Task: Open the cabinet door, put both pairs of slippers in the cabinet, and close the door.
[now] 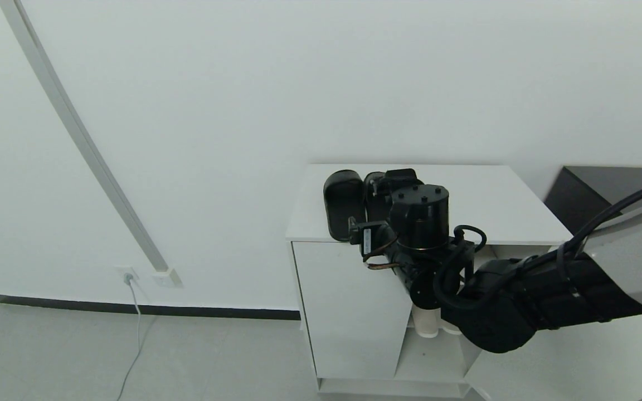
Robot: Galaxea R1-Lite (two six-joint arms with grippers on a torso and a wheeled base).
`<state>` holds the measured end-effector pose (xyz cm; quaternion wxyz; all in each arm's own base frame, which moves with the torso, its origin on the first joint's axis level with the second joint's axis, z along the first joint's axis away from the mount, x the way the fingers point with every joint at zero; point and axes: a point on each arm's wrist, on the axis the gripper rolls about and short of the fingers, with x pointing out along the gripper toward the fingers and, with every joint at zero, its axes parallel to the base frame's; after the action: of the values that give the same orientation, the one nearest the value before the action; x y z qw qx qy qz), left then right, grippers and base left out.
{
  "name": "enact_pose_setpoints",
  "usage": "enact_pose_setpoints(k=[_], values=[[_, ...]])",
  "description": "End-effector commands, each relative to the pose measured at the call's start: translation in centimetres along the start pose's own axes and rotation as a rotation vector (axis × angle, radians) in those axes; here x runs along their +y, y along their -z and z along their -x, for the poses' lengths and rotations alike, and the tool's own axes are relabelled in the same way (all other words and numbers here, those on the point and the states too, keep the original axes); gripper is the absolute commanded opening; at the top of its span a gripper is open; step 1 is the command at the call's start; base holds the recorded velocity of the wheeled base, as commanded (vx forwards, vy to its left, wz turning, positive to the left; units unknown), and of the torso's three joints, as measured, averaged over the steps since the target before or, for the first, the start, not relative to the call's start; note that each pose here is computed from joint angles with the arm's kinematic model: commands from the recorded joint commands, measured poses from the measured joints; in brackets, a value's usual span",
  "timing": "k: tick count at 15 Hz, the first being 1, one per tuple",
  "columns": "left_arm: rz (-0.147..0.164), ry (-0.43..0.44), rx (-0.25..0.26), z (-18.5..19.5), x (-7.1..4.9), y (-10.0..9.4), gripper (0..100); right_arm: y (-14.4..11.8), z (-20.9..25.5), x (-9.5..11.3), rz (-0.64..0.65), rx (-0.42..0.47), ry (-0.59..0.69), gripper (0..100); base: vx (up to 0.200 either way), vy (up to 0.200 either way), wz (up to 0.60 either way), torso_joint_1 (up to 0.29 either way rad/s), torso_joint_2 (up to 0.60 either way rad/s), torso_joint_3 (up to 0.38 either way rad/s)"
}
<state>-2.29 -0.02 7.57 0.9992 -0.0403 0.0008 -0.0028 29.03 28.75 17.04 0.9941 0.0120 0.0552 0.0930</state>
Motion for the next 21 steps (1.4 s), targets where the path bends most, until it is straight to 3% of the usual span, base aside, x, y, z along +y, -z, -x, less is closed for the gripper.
enact_pose_setpoints(k=[1,4,15,21], values=[[0.001,0.000,0.000,0.0,0.0,0.0,0,0.5,-0.2,0.0,0.005,0.009,0.002,100,0.200,0.000,0.00,-0.012,-0.01,0.007],[0.001,-0.001,0.000,0.0,0.0,0.0,0,0.7,-0.3,0.0,0.008,0.013,0.004,100,0.200,0.000,0.00,0.004,0.00,0.002],[0.002,-0.001,0.000,0.0,0.0,0.0,0,2.4,-1.2,0.3,0.015,0.024,0.008,100,0.000,0.000,0.00,0.000,0.00,0.000],[0.002,-0.001,-0.001,0.0,0.0,0.0,0,3.2,-4.9,1.0,0.002,0.006,0.015,100,0.000,0.000,0.00,0.000,0.00,0.000]])
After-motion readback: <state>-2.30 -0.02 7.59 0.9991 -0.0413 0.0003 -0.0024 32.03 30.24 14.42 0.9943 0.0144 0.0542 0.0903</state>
